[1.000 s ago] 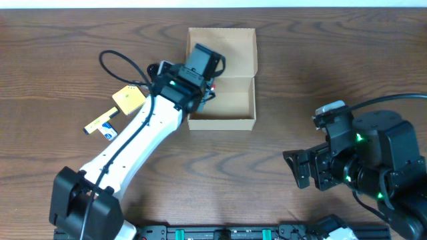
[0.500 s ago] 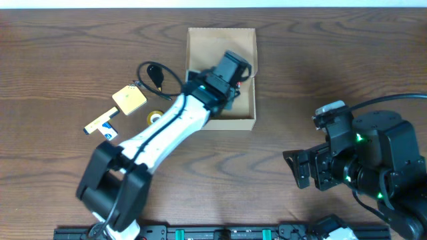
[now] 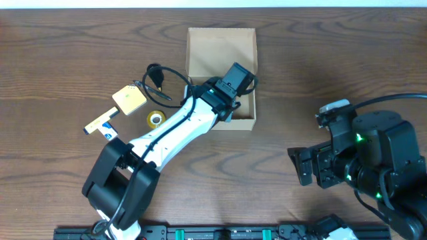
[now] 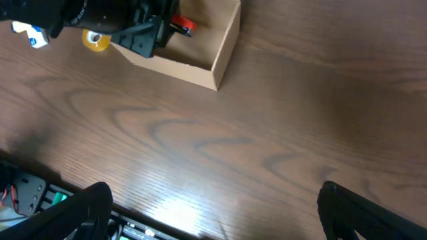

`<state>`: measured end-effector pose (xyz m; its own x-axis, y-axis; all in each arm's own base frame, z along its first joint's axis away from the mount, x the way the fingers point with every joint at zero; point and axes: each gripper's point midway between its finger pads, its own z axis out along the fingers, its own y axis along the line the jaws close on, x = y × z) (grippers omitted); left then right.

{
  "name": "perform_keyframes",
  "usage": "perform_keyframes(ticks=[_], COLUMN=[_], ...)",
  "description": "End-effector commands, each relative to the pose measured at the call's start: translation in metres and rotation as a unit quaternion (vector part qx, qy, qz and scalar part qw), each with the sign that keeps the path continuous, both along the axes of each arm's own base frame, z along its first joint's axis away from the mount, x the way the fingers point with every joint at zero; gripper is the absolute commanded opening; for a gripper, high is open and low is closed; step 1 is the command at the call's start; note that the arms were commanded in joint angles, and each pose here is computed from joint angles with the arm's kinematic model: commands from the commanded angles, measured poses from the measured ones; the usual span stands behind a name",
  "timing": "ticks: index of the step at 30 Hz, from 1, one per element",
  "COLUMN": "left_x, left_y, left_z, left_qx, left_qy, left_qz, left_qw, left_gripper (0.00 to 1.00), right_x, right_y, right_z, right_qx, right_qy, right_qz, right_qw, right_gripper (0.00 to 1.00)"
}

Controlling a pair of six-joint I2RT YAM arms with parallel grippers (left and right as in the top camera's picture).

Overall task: Pack container
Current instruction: 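Lift the stapler with the left gripper and carry it over the box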

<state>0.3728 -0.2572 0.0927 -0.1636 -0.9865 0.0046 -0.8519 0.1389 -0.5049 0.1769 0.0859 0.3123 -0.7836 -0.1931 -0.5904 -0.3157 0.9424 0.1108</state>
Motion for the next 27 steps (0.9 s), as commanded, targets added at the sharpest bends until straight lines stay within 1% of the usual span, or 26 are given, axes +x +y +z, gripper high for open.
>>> perform_keyframes(ticks=[1,5,11,17,24,25,26,27], left_x=[0.014,0.02,0.034,0.034,0.034,0.034,0.034,0.034], left_y=[0.014,0.023,0.008,-0.005,-0.004,-0.004,-0.004,-0.004], left_z=[0.011,0.011,0.005,-0.023,-0.026,-0.026,-0.026,-0.026], left_qx=[0.033,0.041,0.009,-0.015,-0.012,-0.012,-0.012,-0.012], left_qy=[-0.024,-0.025,-0.039,-0.011,-0.009,-0.009,-0.009,-0.009], left_qz=[-0.018,-0.023,-0.028,-0.029,-0.026,-0.026,-0.026,-0.026], left_qw=[0.999,0.999,0.999,0.999,1.0,1.0,1.0,1.0], left_gripper=[0.05,0.05,0.05,0.06,0.05,0.06,0.12,0.21], right_x=[0.001,0.001,0.001,0.001,0.001,0.001,0.001,0.001], right_y=[-0.004,-0.004,-0.004,-0.004,-0.004,-0.004,-0.004,-0.004], right_z=[0.004,0.004,0.004,0.004,0.004,0.004,0.004,0.004], right_qx=[-0.005,-0.005,-0.005,-0.005,-0.005,-0.005,-0.005,-0.005], right_qy=[-0.009,-0.009,-0.009,-0.009,-0.009,-0.009,-0.009,-0.009], right_qz=[-0.004,-0.004,-0.004,-0.004,-0.004,-0.004,-0.004,-0.004], right_qw=[1.0,1.0,1.0,1.0,1.0,1.0,1.0,1.0], right_gripper=[0.99,0.99,0.99,0.99,0.99,0.99,0.99,0.99])
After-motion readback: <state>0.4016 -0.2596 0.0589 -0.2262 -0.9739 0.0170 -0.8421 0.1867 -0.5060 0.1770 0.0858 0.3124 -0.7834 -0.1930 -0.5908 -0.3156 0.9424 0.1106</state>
